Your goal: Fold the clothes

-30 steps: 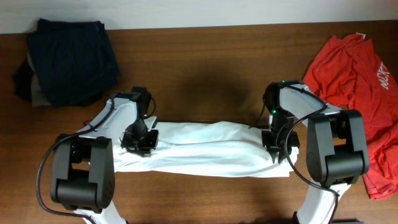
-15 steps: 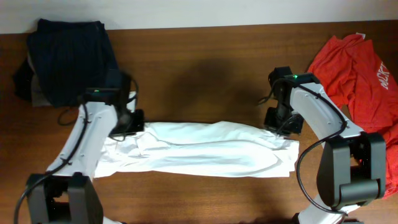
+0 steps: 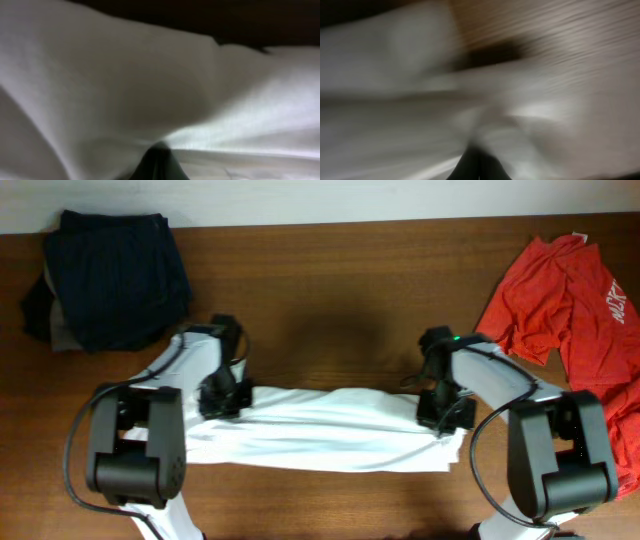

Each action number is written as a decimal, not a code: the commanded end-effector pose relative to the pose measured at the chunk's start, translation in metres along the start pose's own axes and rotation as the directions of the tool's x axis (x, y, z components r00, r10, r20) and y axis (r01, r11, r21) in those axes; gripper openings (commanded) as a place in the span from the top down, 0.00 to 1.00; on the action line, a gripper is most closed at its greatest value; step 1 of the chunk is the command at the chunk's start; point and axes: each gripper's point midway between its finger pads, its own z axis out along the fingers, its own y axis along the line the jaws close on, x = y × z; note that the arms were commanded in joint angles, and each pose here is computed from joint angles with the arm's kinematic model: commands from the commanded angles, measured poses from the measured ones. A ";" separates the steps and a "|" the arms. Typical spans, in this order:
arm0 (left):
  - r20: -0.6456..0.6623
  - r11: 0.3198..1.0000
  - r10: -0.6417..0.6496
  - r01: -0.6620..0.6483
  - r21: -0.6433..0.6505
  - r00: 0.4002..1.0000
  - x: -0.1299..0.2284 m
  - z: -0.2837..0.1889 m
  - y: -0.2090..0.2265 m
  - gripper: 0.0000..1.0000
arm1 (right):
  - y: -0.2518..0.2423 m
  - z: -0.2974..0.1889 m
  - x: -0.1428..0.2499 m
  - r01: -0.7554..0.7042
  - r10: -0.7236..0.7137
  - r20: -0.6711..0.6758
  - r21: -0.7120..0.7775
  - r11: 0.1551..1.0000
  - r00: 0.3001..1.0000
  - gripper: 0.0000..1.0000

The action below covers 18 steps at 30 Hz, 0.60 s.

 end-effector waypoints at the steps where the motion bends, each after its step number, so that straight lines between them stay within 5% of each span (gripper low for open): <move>1: 0.099 0.955 -0.160 0.179 -0.236 0.982 0.000 -0.026 0.083 0.99 | -0.042 -0.037 -0.033 -0.113 0.108 0.064 0.090 0.990 0.992 0.96; 4: 0.307 0.966 -0.184 0.230 -0.121 0.934 0.002 -0.091 0.080 0.96 | -0.050 -0.069 -0.038 -0.148 0.146 0.073 0.028 0.989 0.987 0.96; 5: 0.368 0.972 -0.185 0.226 -0.071 0.911 0.004 -0.109 0.074 0.88 | -0.034 -0.073 -0.036 -0.069 0.073 0.063 -0.063 0.996 0.995 0.96; 6: 0.419 0.976 -0.187 0.217 -0.026 0.889 0.008 -0.126 0.069 0.49 | -0.005 -0.076 -0.031 0.088 -0.078 0.056 -0.199 0.976 0.995 0.64; 7: 0.452 0.979 -0.188 0.204 0.014 0.872 0.013 -0.138 0.064 0.19 | 0.007 -0.074 -0.031 0.170 -0.156 0.079 -0.237 0.956 0.985 0.08; 8: 0.466 0.981 -0.189 0.192 0.041 0.864 0.017 -0.144 0.060 0.08 | 0.011 -0.067 -0.032 0.177 -0.160 0.090 -0.241 0.954 0.983 0.01; 9: 0.462 0.981 -0.190 0.182 0.060 0.867 0.018 -0.144 0.056 0.01 | 0.021 -0.052 -0.029 0.183 -0.165 0.086 -0.295 0.938 0.983 0.01; 16: 0.431 0.982 -0.189 0.183 0.056 0.882 0.022 -0.138 0.056 0.01 | 0.069 0.009 0.028 0.212 -0.254 0.026 -0.633 0.745 0.967 0.01; 17: 0.431 0.982 -0.189 0.183 0.056 0.882 0.022 -0.138 0.056 0.01 | 0.069 0.022 0.043 0.189 -0.255 -0.013 -0.636 0.748 0.967 0.20; 18: 0.432 0.982 -0.189 0.183 0.056 0.882 0.022 -0.138 0.056 0.01 | 0.069 0.027 0.048 0.175 -0.249 -0.028 -0.632 0.755 0.968 0.51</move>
